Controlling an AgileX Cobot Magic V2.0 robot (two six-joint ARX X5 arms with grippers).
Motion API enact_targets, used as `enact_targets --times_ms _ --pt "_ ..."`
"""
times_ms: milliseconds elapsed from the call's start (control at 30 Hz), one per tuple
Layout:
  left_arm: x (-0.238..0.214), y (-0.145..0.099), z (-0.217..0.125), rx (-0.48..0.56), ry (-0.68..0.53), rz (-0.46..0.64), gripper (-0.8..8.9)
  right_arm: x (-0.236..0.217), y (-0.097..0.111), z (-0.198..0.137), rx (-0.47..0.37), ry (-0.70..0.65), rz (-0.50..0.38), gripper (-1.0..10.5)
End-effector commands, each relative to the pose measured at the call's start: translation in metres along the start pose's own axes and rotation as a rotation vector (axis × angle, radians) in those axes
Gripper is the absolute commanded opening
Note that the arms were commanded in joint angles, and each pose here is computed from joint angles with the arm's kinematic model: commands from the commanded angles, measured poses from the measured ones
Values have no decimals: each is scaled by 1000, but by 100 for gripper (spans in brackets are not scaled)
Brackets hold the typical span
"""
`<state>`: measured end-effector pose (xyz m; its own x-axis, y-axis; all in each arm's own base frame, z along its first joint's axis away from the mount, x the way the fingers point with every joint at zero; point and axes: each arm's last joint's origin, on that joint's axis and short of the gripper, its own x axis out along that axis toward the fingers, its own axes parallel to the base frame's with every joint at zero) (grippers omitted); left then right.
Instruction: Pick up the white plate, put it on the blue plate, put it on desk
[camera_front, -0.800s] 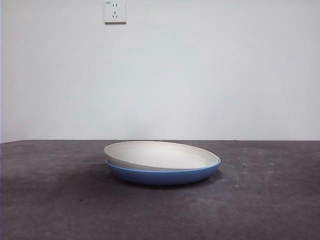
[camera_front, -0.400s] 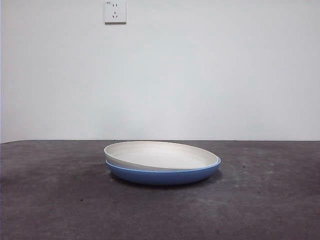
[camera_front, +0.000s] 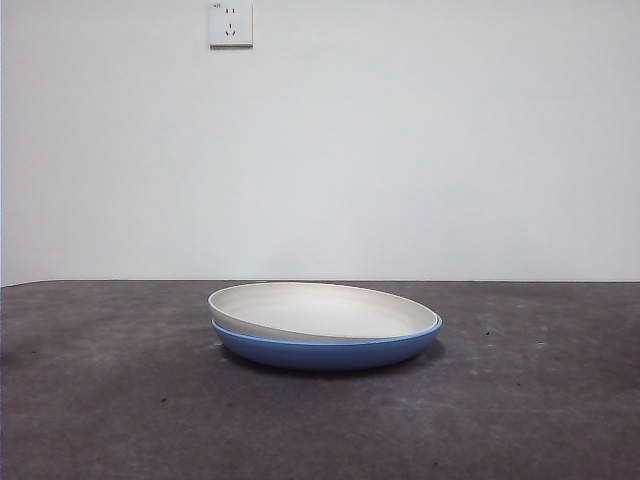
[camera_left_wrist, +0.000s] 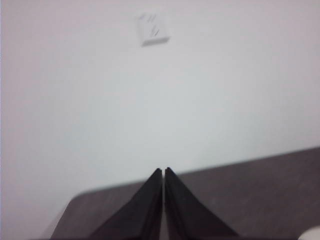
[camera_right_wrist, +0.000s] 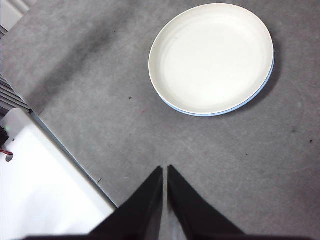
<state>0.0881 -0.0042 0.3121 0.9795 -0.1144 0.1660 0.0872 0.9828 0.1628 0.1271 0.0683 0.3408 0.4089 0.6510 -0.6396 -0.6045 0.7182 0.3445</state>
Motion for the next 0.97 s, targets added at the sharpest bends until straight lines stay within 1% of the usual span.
enact_targets --times_ms 33,200,400,667,800,967 --pt "-4 -2 -22 15 29 27 9 -2 2 5 -23 -17 8 8" --pt "-9 -8 -69 4 99 32 9 -2 2 5 -23 -17 8 8" --pt "-14 -15 -109 -17 159 24 9 -2 2 5 -23 -17 8 8" --pt "-17 -19 -141 -20 204 24 9 -2 2 5 -23 -17 8 8" --pt "-18 -21 -153 -26 273 15 9 -2 2 5 -23 -17 8 8" --pt "-20 -23 -160 -36 351 3 9 -2 2 5 -23 -17 8 8"
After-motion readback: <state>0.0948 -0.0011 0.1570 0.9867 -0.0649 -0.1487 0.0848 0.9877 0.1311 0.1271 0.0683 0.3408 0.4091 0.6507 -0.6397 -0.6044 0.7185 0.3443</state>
